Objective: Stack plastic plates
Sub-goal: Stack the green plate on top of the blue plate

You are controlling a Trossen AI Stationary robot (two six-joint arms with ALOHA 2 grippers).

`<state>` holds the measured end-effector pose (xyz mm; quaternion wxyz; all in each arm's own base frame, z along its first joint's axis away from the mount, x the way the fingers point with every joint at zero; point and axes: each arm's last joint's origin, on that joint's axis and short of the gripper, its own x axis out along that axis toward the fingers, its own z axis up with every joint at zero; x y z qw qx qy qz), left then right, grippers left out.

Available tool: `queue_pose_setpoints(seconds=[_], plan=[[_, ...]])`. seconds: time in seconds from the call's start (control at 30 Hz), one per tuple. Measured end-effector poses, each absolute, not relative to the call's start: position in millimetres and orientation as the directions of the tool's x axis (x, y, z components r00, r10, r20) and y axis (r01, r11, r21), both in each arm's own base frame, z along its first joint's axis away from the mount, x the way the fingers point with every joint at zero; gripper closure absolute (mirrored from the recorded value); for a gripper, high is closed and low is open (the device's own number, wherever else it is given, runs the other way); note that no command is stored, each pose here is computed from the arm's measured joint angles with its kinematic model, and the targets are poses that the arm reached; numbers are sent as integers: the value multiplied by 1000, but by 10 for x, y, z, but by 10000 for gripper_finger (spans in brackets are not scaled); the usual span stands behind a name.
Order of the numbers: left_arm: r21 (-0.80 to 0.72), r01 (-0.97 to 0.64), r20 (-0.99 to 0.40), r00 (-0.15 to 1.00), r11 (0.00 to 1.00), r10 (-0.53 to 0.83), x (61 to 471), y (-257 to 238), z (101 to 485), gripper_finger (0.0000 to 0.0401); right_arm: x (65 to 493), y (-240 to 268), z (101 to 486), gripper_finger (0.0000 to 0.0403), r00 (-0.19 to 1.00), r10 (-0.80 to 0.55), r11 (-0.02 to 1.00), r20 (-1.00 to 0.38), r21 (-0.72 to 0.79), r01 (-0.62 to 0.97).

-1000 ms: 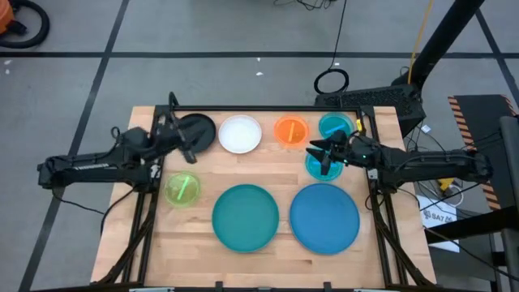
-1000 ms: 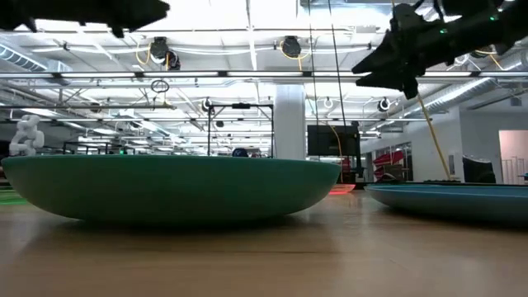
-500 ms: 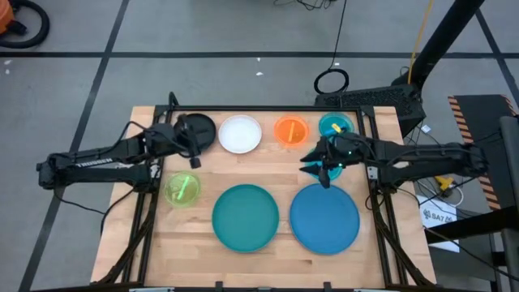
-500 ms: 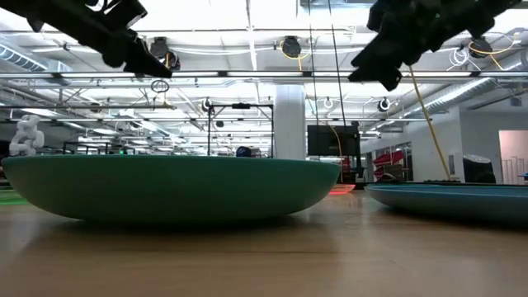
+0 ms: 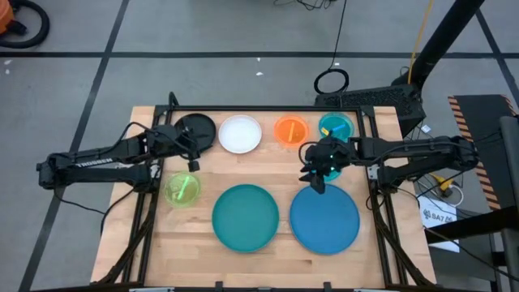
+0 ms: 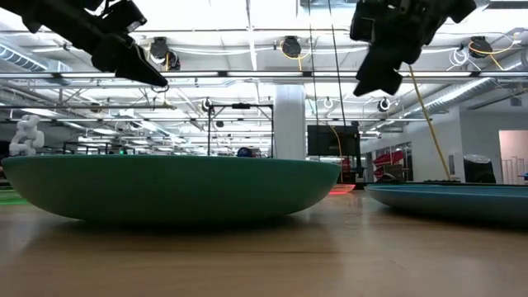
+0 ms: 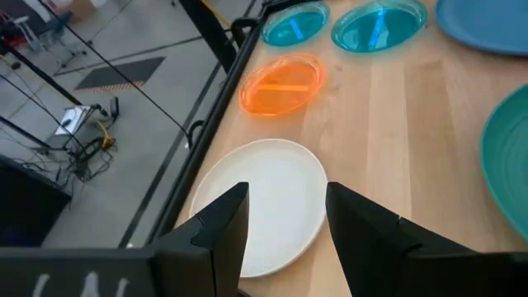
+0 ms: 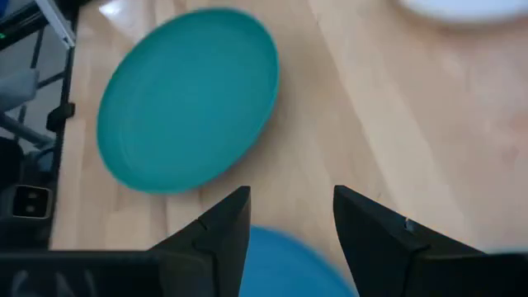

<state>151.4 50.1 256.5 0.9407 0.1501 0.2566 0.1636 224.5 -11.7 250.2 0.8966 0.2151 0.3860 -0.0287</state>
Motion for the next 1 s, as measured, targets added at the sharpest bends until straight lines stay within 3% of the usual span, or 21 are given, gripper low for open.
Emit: queue_pose_setpoints(seconds=[0.33, 0.53, 0.73, 1.0], plan=[[347, -253, -408, 826, 903, 388, 1525, 505, 2590, 231, 2253, -74, 2477, 236, 683, 146, 867, -716, 424, 260], [323, -271, -397, 831, 907, 390, 1530, 507, 2600, 231, 2347, -89, 2522, 236, 750, 109, 854, -653, 448, 266], [314, -292, -348, 850, 903, 396, 1548, 512, 2648, 231, 2618, -89, 2427, 236, 805, 68, 864, -590, 438, 248], [314, -296, -335, 854, 902, 397, 1552, 513, 2661, 231, 3047, 66, 2313, 236, 747, 111, 922, -655, 348, 168]])
